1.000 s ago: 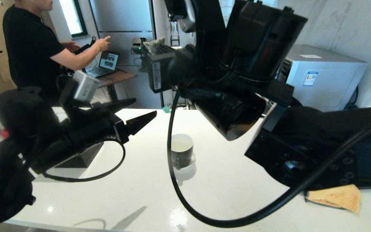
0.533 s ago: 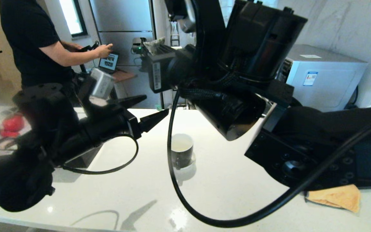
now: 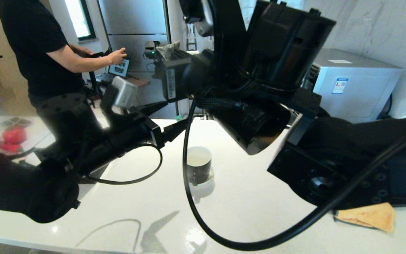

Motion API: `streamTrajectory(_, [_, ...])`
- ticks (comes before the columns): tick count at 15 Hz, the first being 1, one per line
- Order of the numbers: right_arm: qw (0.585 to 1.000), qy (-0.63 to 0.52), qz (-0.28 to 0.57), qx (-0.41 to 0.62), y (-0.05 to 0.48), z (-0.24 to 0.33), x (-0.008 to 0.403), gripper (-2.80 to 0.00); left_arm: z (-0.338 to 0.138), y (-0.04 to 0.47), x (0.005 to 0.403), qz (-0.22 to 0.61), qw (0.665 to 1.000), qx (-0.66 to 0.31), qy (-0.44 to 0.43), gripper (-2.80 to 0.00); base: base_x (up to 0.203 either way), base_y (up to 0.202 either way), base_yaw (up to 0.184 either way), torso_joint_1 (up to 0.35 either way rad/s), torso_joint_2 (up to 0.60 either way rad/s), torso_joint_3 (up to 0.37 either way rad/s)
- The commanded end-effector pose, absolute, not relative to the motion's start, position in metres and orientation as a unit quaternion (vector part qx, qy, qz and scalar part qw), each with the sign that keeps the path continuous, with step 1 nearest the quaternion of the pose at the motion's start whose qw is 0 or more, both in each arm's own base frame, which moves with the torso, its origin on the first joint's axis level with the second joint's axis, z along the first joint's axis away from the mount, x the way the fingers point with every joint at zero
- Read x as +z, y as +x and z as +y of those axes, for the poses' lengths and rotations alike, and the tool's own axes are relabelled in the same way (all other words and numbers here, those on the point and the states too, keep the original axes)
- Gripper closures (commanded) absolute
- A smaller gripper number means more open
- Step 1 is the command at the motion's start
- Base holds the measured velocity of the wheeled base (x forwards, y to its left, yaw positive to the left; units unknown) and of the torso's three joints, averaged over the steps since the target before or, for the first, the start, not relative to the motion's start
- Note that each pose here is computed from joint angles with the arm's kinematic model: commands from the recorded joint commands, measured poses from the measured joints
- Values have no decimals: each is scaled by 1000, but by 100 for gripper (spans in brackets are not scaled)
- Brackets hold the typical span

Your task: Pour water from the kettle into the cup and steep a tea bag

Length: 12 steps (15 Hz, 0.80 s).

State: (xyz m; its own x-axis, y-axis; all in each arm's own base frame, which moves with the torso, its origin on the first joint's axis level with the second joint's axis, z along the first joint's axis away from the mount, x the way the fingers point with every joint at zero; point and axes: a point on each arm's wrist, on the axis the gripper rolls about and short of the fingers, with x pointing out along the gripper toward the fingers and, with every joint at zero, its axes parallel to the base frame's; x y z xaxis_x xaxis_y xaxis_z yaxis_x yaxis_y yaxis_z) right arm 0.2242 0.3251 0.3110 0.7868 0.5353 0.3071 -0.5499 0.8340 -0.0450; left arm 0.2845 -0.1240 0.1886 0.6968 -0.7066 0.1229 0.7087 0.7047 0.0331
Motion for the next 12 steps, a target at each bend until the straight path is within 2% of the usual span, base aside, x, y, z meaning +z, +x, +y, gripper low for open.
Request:
streamTrajectory(1, [945, 24, -157, 287, 223, 325, 311, 0, -129, 289, 182, -57, 919, -390, -9, -280, 0, 0, 0, 0, 0, 0])
streamTrajectory(12, [940, 25, -156, 302, 212, 331, 311, 0, -133, 291, 190, -77, 916, -394, -7, -280, 0, 0, 0, 0, 0, 0])
